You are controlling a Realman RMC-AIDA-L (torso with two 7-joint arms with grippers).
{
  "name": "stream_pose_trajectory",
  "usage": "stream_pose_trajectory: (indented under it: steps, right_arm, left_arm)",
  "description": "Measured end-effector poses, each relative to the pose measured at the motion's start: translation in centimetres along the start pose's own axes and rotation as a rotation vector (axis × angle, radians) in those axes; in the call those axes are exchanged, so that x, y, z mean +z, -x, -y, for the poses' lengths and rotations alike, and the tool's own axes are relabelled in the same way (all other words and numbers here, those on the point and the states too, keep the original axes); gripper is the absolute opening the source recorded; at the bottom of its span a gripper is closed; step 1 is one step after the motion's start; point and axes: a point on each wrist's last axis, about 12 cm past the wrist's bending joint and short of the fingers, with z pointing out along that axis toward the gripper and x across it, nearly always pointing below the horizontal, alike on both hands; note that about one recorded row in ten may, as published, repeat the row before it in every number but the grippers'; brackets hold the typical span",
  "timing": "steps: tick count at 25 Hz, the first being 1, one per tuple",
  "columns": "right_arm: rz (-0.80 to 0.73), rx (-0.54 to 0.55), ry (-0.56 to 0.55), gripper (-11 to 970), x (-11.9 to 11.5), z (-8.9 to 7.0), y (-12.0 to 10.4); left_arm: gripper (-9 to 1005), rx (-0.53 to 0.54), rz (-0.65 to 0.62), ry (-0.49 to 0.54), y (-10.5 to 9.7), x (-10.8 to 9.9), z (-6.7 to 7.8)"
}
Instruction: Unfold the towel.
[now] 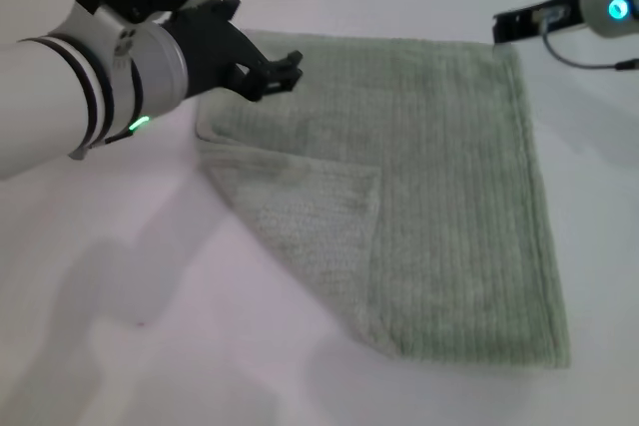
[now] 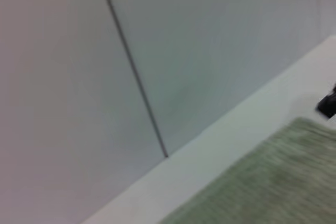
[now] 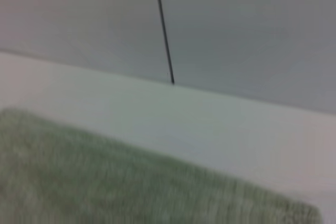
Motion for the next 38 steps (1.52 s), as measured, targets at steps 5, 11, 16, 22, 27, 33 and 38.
stream_pose_trajectory:
  steps: [5,11,16,22,27,33,38]
  right_arm:
    - [-0.044,0.005,-0.008,-1,1.7,0.2,-0.9]
    - [-0.053,0.027,-0.021,0,2.2,0.8,-1.8]
    - [-0.072,0.039,-0.024,0,2.6,1.0,-2.5]
    - [-0.083,0.047,-0.031,0,2.9,1.2,-3.0]
    - [-0.081,0.052,-0.039,0,3.1,1.4,-3.1]
    - [-0.088,0.066,-0.046,0,3.3,1.7,-3.5]
    - [-0.089,0.069,-0.047,0,3.3,1.7,-3.6]
  left_arm:
    - [844,0.008,-0.007,-0.044,0.0,0.0,1.3]
    - [844,0.029,-0.015,-0.107,-0.5,1.6,3.2]
    - [844,0.039,-0.022,-0.150,-0.7,3.0,4.2]
    - [844,0.042,-0.016,-0.163,-0.8,3.8,4.5]
    - [844,0.042,-0.021,-0.162,-1.0,3.8,4.5]
    - [844,0.046,-0.025,-0.158,-1.2,3.7,4.5]
    - [843,0.056,-0.029,-0.161,-1.3,3.8,4.6]
